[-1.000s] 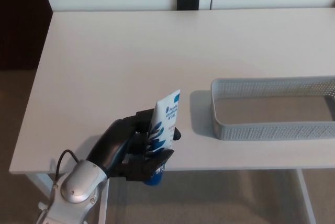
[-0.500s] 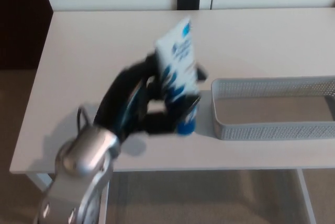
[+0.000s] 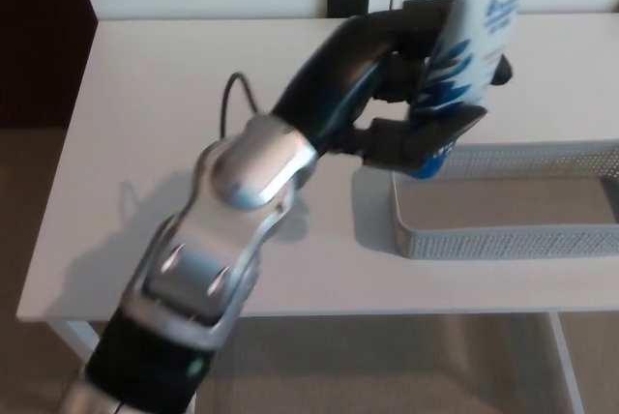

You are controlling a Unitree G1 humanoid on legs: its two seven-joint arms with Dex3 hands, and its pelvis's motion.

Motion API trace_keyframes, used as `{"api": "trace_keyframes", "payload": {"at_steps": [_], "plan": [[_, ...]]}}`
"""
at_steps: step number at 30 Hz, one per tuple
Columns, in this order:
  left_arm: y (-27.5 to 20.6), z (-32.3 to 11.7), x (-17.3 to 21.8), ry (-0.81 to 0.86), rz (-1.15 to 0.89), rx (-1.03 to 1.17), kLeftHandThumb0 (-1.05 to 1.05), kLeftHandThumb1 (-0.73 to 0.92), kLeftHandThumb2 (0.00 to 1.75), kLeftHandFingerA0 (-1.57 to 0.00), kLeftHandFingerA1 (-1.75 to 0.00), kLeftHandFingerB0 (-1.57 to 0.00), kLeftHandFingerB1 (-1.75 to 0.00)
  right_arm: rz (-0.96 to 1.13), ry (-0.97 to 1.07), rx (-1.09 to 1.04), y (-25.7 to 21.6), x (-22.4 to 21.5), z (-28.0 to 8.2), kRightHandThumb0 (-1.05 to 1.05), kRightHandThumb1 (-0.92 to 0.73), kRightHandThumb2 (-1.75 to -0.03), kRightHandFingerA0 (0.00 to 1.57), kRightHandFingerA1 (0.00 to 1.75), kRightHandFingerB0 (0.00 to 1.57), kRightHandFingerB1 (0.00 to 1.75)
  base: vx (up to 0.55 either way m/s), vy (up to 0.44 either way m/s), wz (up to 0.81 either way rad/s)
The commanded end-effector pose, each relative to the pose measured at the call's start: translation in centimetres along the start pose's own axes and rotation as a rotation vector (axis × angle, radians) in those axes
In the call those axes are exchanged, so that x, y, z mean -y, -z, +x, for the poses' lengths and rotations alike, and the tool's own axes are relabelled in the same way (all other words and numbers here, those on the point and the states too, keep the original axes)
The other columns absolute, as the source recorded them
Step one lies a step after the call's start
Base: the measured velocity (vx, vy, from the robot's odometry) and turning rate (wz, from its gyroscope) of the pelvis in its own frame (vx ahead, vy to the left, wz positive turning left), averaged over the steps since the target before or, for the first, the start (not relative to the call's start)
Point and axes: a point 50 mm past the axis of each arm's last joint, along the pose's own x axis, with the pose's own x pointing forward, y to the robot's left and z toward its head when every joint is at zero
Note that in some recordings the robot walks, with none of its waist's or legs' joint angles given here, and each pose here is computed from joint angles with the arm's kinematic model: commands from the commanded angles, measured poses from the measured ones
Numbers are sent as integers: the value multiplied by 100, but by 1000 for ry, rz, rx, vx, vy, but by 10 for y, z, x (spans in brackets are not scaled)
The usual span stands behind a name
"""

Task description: The robot walks towards a table in front, picks a shampoo with left hand and puts it in a small grey container

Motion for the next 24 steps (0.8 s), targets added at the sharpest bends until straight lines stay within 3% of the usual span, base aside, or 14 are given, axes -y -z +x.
{"api": "trace_keyframes", "payload": {"at_steps": [1, 6, 12, 14, 16, 17, 20, 21, 22, 23, 24], "plan": [[3, 21, 2, -36, 88, -72, -20, 70, 83, -93, -146, -83, -119, -4, -4, 4, -4, -1, 1, -29, -68, -59, 70, 46, 57, 41, 0, 0, 0], [2, 40, 7, -19, 150, -121, -17, 67, 90, -86, -143, -81, -120, 15, -3, 14, -7, -2, 1, -29, -68, -59, 71, 46, 59, 41, 0, 0, 0], [-3, 60, 1, -10, 223, -164, -16, 74, 76, -81, -129, -73, -118, -1, 1, 35, -15, -1, 2, -29, -69, -60, 72, 46, 58, 42, 0, 0, 0], [-2, 62, 0, -9, 234, -179, -15, 75, 76, -80, -131, -72, -117, -6, -1, 38, -16, -2, 3, -30, -68, -59, 73, 46, 58, 41, 0, 0, 0], [2, 64, 2, -1, 227, -188, -14, 69, 85, -78, -143, -74, -125, -6, -4, 35, -17, -2, 3, -30, -70, -60, 72, 46, 57, 41, 0, 0, 0], [3, 64, 4, 3, 234, -195, -15, 72, 80, -71, -144, -71, -126, -8, -5, 36, -18, -2, 3, -29, -70, -60, 71, 46, 57, 41, 0, 0, 0], [7, 65, 10, 21, 250, -205, -18, 70, 82, -74, -146, -73, -126, -10, -4, 44, -21, -2, 3, -29, -69, -60, 70, 45, 57, 41, 0, 0, 0], [8, 65, 12, 26, 265, -217, -16, 70, 80, -101, -124, -85, -102, -5, -4, 46, -22, -2, 4, -29, -69, -60, 70, 45, 59, 41, 0, 0, 0], [10, 64, 14, 33, 285, -232, -16, 70, 80, -101, -124, -85, -102, 2, -3, 47, -23, -3, 4, -29, -69, -60, 70, 45, 59, 41, 0, 0, 0], [12, 64, 16, 44, 290, -245, -14, 69, 80, -110, -117, -90, -87, 2, -4, 50, -25, -3, 4, -29, -70, -60, 71, 45, 58, 41, 0, 0, 0], [14, 64, 17, 61, 297, -261, -18, 77, 66, -116, -93, -84, -52, -2, -4, 55, -27, -2, 4, -30, -70, -60, 71, 45, 58, 41, 0, 0, 0]]}}
